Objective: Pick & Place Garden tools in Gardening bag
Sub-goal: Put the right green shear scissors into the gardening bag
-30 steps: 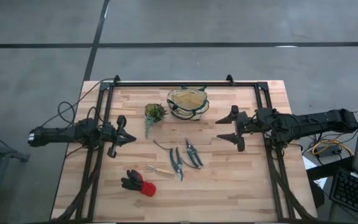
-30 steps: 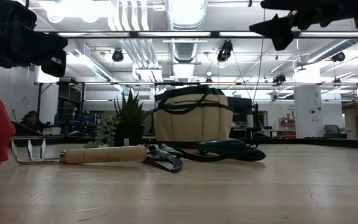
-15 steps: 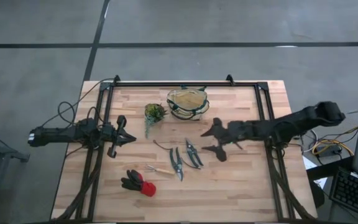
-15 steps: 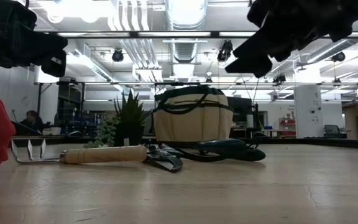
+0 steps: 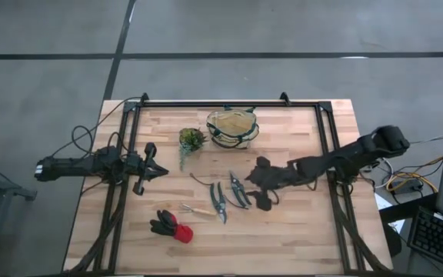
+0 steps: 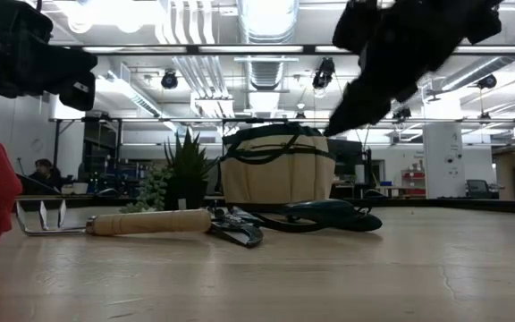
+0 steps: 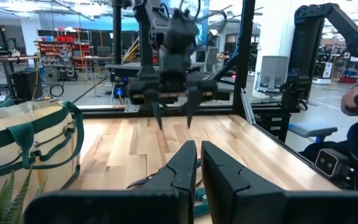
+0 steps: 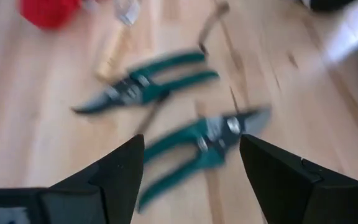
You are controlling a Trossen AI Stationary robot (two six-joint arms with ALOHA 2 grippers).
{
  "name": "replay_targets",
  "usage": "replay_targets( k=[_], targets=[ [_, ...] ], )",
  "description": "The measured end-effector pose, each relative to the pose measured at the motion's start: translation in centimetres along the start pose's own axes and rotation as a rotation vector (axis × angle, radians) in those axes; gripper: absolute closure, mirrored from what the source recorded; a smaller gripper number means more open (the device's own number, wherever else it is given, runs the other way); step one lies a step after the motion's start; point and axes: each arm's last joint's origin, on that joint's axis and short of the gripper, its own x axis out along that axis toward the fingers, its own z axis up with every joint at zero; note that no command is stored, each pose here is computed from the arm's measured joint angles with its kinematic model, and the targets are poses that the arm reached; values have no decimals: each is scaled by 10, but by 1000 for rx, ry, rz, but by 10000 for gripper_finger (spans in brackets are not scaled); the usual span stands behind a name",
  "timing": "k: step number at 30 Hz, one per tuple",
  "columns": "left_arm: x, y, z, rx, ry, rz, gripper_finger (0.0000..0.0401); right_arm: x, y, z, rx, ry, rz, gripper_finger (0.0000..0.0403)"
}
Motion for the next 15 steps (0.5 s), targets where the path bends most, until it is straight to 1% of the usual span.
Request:
replay_targets(
  k=[3,9,15],
  targets=[
    [0,0,0,0,0,0,373,9,-1,-8,46,52,-59,151],
    [0,0,0,0,0,0,373,28,-1,-20,158,111,-95,148],
    [0,0,0,0,0,0,373,45,-1,-28,171,164,-122,152]
  ],
)
